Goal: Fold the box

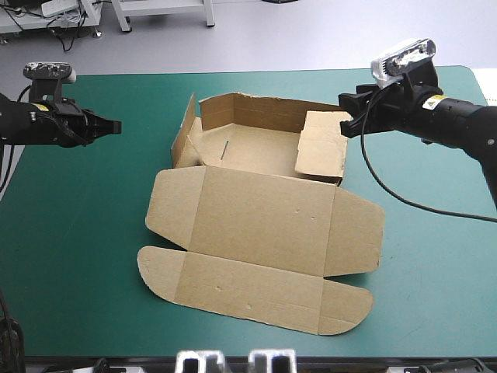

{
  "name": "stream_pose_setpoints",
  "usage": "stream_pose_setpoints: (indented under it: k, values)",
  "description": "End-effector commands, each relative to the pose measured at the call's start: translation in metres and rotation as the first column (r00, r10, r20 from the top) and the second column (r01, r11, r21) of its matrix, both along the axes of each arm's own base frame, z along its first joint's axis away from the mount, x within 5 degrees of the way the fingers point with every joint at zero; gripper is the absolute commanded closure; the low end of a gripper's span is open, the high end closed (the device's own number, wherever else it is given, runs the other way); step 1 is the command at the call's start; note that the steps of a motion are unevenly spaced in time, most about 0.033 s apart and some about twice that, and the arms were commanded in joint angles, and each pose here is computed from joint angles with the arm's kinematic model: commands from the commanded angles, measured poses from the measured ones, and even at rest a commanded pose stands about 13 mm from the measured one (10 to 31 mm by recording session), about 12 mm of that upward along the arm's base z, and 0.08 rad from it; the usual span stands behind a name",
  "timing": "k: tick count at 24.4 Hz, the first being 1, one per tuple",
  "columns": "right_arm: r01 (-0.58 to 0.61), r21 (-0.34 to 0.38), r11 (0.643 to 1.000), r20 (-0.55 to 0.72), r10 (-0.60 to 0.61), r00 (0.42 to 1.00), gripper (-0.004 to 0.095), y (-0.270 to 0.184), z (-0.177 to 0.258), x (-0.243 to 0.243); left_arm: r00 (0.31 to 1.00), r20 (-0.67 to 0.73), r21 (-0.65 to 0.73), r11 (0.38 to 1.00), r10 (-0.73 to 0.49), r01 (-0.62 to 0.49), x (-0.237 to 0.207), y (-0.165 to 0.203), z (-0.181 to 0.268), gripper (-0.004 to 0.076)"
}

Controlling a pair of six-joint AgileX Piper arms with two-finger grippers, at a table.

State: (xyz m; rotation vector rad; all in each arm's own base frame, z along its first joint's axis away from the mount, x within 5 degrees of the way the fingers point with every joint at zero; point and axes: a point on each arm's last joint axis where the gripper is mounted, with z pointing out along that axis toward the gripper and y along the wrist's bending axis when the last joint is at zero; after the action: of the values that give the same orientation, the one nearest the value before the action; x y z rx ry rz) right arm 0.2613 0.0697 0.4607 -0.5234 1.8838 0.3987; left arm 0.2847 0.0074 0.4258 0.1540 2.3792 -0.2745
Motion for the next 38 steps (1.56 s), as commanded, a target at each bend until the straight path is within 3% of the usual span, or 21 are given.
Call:
stream_pose_setpoints:
  k: [1,7,11,15,18,22,25,29,32,38]
  values:
    - [0.045,0.056,0.997,0.062,-0.049,0.997,0.0576,-0.003,0.016,-0.004,0.995,0.096,-0.019,1.0,0.004,-0.002,-0.008,-0.003,0.02,0.0712]
    - [0.165,-0.032,0.986,-0.122,-0.168,0.978,0.057,-0.009,-0.025,0.038,0.997,0.083,-0.019,1.0,-0.001,0.003,-0.009,-0.003,0.019,0.0712]
    - [0.18,-0.099,0.979,-0.275,-0.201,0.94,0.057,-0.007,-0.07,0.073,0.997,0.079,-0.013,1.0,-0.01,0.011,-0.009,-0.003,0.018,0.0712]
    - [0.198,-0.104,0.975,-0.422,-0.224,0.879,0.0571,-0.002,-0.12,0.108,0.997,0.077,-0.006,1.0,-0.019,0.02,-0.009,-0.003,0.018,0.0712]
    - [0.201,-0.112,0.973,-0.445,-0.23,0.865,0.0571,-0.001,-0.135,0.117,0.997,0.076,-0.004,1.0,-0.021,0.022,-0.009,-0.003,0.018,0.0712]
    - [0.221,-0.099,0.97,-0.47,-0.242,0.849,0.0571,0.0,-0.149,0.127,0.997,0.074,-0.006,1.0,-0.022,0.023,-0.009,-0.003,0.018,0.0712]
    - [0.251,-0.059,0.966,-0.553,-0.241,0.797,0.0578,0.004,-0.172,0.137,0.997,0.071,-0.008,1.0,-0.024,0.025,-0.009,-0.004,0.017,0.0712]
    - [0.26,-0.007,0.966,-0.633,-0.205,0.747,0.0724,0.01,-0.198,0.146,0.996,0.082,-0.01,1.0,-0.021,0.021,-0.008,-0.003,0.018,0.0713]
    - [0.233,0.011,0.972,-0.629,-0.175,0.758,0.0934,0.013,-0.2,0.148,0.996,0.081,-0.017,1.0,-0.023,0.024,-0.008,-0.004,0.018,0.0719]
    - [0.241,0.122,0.963,-0.592,-0.124,0.797,0.0925,0.018,-0.169,0.147,0.988,0.151,-0.006,0.999,0.034,-0.033,0.003,0.002,0.019,0.0722]
